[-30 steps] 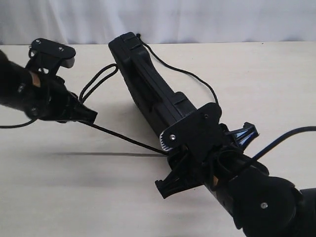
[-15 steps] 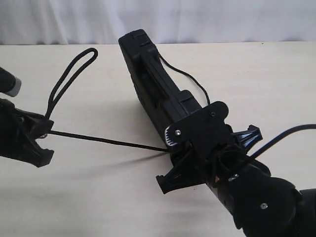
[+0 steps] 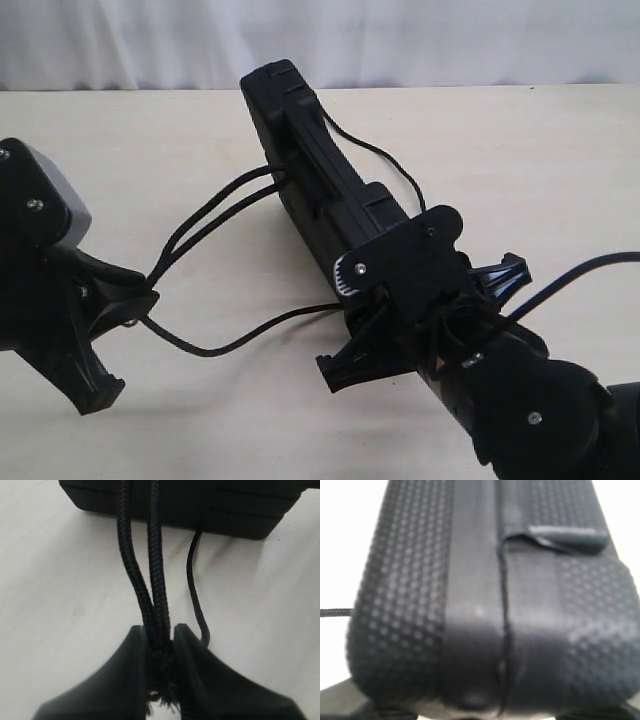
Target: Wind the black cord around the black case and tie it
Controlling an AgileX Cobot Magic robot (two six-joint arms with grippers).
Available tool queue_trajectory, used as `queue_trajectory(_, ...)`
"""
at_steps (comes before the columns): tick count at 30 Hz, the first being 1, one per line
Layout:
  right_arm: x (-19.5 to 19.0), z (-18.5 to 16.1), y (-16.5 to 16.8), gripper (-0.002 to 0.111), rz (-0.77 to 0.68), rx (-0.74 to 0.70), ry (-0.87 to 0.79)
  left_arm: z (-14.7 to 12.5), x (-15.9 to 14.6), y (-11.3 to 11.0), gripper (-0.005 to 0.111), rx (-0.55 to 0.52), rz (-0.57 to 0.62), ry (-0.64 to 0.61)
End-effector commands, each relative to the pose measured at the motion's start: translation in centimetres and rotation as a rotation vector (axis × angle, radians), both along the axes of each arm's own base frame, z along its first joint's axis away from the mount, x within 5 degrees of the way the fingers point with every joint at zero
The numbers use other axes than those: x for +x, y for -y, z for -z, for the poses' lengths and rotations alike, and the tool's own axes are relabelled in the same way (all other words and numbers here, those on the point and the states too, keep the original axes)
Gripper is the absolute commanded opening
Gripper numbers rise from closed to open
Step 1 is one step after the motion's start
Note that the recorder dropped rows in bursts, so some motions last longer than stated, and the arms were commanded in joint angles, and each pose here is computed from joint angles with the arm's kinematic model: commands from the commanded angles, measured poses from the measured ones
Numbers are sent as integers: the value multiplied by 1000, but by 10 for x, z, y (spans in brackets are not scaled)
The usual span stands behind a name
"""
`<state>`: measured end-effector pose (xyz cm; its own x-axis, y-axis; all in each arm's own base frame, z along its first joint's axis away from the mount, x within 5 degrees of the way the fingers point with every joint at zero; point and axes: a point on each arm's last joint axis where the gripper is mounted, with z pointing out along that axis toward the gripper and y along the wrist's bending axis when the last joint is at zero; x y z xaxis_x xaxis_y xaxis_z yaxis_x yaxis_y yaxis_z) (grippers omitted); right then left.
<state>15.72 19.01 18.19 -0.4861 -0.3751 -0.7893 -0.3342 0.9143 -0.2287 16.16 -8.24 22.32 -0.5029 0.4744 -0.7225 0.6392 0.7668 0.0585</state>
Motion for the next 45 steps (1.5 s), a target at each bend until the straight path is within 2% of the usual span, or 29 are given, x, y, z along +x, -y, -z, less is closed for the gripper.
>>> queue_trajectory(1,-2,14,9,4,56,-11,-76,14,5,6,0,13,14,-89)
queue_trajectory(4,-2,14,9,4,56,-11,-76,18,14,11,0,10,15,-144)
queue_trajectory(8,-2,14,9,4,52,-16,-75,6,34,20,0,-28,1,-132)
queue_trajectory(12,-2,14,9,4,52,-16,-75,-1,42,24,0,-36,12,-126)
queue_trajectory(15,-2,14,9,4,50,-17,-74,5,43,26,0,-38,10,-165)
queue_trajectory(17,-4,15,3,4,-43,-42,-85,10,47,29,0,-54,12,-181)
queue_trajectory(19,-6,17,0,4,-93,-46,-103,2,54,36,0,-96,46,-154)
queue_trajectory(23,-6,17,0,5,-93,-46,-103,-6,74,42,0,-119,17,-112)
queue_trajectory(25,-6,17,0,5,-120,-75,-99,3,82,48,0,-139,11,-156)
queue_trajectory(26,-6,17,0,5,-122,-79,-96,10,84,53,0,-134,72,-203)
queue_trajectory(28,-6,17,0,5,-123,-81,-96,14,88,58,0,-136,100,-232)
queue_trajectory(30,-6,17,0,5,-161,-122,-89,10,95,58,0,-145,68,-195)
queue_trajectory(32,-7,17,0,11,-169,-136,-90,5,98,59,0,-150,71,-177)
queue_trajectory(34,-7,17,0,23,-169,-136,-90,3,99,60,0,-141,91,-162)
queue_trajectory(36,-6,17,0,38,-167,-137,-88,3,99,60,0,-127,104,-144)
queue_trajectory(37,-6,17,1,50,-142,-132,-87,3,99,60,0,-125,106,-143)
queue_trajectory(40,-5,17,7,66,-70,-137,-89,1,99,59,0,-126,105,-131)
queue_trajectory(42,-5,17,11,74,-18,-139,-98,-4,99,58,0,-133,93,-110)
queue_trajectory(45,-5,18,12,80,-3,-147,-107,-11,97,57,0,-134,95,-71)
